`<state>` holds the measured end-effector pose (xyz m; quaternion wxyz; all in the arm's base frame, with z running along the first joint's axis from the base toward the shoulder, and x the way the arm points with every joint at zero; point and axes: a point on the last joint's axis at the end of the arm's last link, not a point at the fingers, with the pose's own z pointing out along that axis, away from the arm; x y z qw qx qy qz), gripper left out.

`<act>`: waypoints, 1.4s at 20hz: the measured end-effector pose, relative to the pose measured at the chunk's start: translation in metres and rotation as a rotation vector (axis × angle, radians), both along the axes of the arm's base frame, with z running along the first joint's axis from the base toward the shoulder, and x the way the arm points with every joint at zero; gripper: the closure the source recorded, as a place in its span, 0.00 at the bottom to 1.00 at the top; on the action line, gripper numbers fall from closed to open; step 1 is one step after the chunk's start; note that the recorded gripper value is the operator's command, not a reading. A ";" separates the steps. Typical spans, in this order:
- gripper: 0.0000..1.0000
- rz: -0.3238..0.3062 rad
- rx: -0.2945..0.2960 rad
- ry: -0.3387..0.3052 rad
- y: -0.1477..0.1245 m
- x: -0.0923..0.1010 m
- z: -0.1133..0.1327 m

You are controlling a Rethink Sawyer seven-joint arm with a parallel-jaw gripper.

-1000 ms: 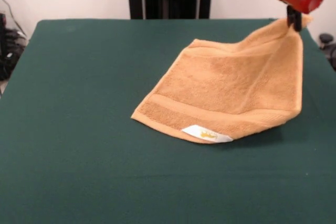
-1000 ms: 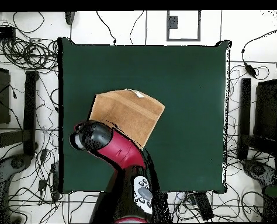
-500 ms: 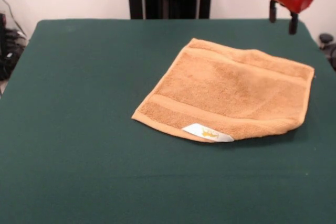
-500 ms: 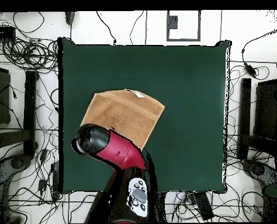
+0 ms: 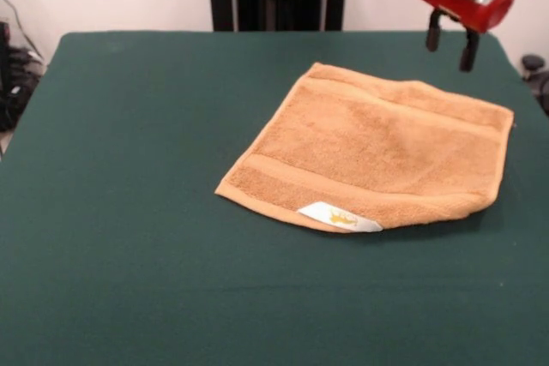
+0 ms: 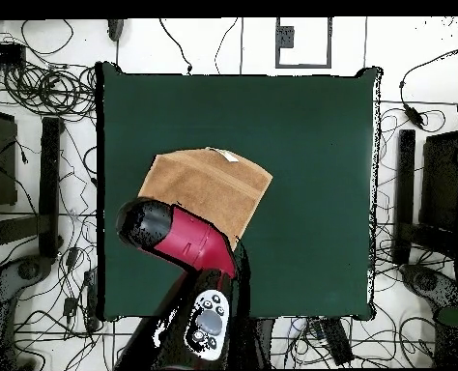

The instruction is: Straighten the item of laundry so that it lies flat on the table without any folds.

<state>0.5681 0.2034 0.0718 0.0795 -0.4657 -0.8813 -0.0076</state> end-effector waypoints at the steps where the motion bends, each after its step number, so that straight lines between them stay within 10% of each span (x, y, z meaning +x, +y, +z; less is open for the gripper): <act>1: 0.00 0.002 -0.004 -0.006 0.000 0.002 0.001; 19: 0.00 -0.059 -0.117 -0.196 -0.038 0.108 -0.005; 28: 0.00 -0.096 -0.129 -0.325 -0.024 0.168 -0.048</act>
